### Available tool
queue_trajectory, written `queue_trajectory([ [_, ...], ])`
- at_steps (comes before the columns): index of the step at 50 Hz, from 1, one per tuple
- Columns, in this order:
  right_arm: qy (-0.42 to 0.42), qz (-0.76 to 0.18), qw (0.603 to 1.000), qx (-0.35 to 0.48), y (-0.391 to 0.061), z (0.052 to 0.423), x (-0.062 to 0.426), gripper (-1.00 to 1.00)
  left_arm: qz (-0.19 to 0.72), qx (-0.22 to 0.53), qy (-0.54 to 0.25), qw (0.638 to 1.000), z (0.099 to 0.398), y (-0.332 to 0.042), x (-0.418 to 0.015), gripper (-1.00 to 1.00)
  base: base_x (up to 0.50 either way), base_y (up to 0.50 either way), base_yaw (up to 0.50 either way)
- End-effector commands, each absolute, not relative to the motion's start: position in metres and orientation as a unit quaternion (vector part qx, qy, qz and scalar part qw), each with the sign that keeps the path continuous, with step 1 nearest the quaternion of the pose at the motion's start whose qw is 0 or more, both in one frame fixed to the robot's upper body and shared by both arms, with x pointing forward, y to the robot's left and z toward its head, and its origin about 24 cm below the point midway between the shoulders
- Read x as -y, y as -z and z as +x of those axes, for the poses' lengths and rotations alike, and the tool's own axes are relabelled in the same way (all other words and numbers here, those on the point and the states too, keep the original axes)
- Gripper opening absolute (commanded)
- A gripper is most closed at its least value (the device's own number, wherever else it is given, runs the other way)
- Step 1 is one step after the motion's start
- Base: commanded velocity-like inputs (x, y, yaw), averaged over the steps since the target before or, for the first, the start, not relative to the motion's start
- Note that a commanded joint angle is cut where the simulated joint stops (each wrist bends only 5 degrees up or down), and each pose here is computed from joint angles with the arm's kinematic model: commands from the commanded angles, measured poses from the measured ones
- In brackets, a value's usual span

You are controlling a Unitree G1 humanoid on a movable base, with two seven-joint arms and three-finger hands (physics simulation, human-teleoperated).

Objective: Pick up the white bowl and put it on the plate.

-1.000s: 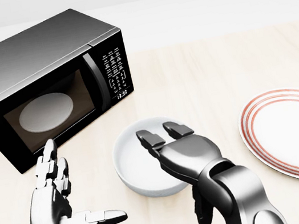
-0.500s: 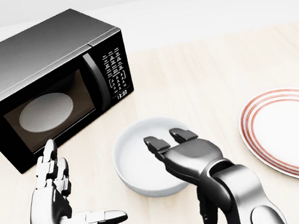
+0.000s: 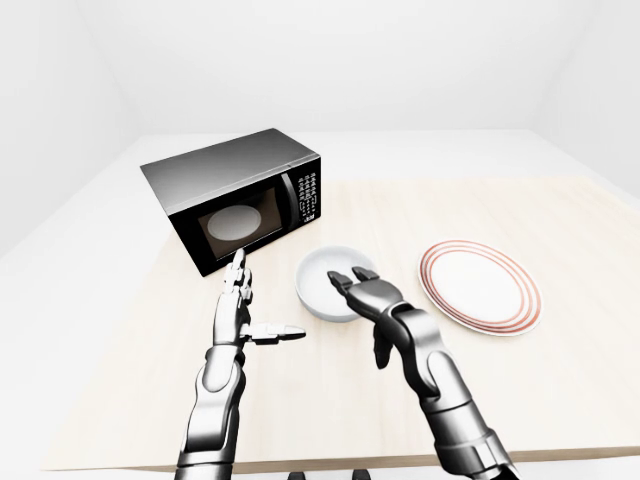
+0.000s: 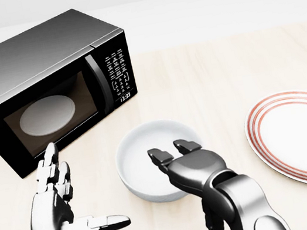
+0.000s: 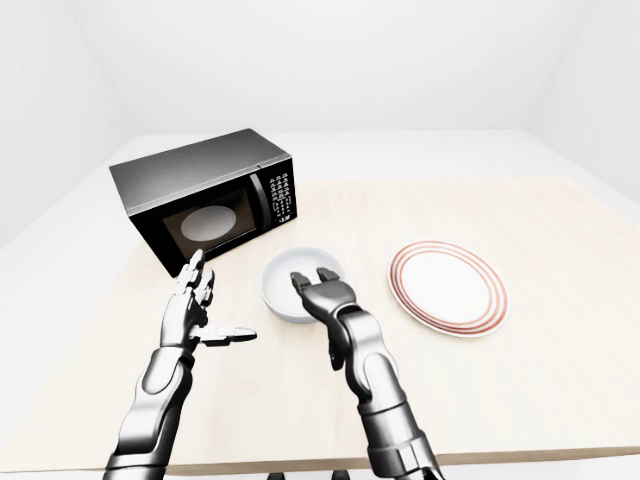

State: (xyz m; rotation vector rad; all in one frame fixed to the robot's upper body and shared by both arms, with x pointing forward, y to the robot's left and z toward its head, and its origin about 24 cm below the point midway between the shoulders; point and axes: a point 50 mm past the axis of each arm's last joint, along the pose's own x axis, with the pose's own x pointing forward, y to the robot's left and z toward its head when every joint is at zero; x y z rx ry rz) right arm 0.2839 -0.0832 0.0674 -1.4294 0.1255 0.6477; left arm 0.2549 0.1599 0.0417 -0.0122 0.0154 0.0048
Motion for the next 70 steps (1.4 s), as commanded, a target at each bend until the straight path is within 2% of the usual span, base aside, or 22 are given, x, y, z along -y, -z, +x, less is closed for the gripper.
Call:
queue_trajectory([
  [1,-0.300,-0.644,0.701,-0.060,-0.063,0.282,0.080,1.00,-0.006,-0.007,-0.002,1.000,0.255,-0.041,-0.160,1.00,0.00,0.00,0.00],
  [50,-0.341,-0.642,0.678,-0.109,-0.037,0.293,0.079,1.00,-0.007,-0.008,-0.002,1.000,0.254,-0.043,-0.160,1.00,0.00,0.00,0.00],
  [51,-0.341,-0.641,0.679,-0.108,-0.037,0.292,0.079,0.66,-0.007,-0.008,-0.002,1.000,0.254,-0.043,-0.160,1.00,0.00,0.00,0.00],
  [53,-0.340,-0.639,0.683,-0.103,-0.039,0.292,0.079,-1.00,-0.007,-0.008,-0.002,1.000,0.254,-0.043,-0.160,1.00,0.00,0.00,0.00],
  [70,-0.345,-0.632,0.687,-0.102,-0.039,0.294,0.076,-1.00,-0.007,-0.008,-0.002,1.000,0.254,-0.042,-0.160,1.00,0.00,0.00,0.00],
])
